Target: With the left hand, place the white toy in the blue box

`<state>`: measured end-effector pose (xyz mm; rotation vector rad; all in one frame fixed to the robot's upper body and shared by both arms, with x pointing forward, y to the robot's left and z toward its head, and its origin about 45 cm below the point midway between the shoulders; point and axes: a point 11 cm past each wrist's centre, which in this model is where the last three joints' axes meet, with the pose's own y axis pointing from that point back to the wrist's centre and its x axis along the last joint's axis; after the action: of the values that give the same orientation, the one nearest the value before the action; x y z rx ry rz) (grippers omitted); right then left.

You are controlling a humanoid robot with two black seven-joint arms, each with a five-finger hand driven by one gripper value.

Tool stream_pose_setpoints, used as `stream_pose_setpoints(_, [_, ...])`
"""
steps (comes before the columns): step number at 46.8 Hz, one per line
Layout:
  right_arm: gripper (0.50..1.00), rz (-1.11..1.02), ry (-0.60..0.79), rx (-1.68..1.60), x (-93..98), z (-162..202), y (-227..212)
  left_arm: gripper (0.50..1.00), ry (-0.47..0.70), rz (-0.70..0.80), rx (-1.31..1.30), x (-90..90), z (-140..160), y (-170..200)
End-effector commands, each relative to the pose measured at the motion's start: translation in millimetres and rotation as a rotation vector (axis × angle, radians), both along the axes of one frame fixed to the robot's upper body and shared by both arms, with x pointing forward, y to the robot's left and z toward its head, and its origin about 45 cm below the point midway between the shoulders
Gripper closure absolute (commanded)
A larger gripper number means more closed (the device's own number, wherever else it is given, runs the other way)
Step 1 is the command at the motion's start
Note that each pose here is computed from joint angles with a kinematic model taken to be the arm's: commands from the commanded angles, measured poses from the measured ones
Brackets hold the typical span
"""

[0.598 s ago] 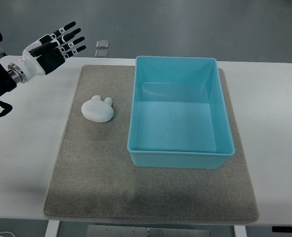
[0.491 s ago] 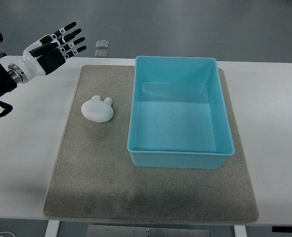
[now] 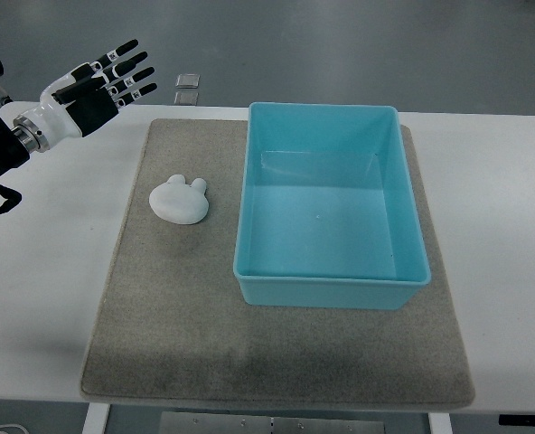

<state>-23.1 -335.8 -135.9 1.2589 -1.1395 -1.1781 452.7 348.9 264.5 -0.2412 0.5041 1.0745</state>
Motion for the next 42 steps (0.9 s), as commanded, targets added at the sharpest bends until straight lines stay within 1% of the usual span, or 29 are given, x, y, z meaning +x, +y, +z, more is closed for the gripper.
stream_pose_setpoints(1, [0.564,0.0,0.001,0.0,-0.1,0.0,0.0,0.501,-0.006,-0.006,0.002,0.8,2.9,-1.3])
stream_pose_setpoints(20, [0.564,0.0,0.001,0.0,-0.1,0.0,0.0,0.504,-0.033,-0.021,0.034,2.8,10.4,0.2])
stream_pose_setpoints(29, [0.564,0.0,-0.001,0.0,0.1,0.0,0.0,0.504,-0.061,-0.091,0.221,0.7,7.3,-5.2])
stream_pose_setpoints(42, [0.564,0.0,0.001,0.0,-0.1,0.0,0.0,0.512,-0.096,-0.143,0.439,-3.8,8.3,3.9])
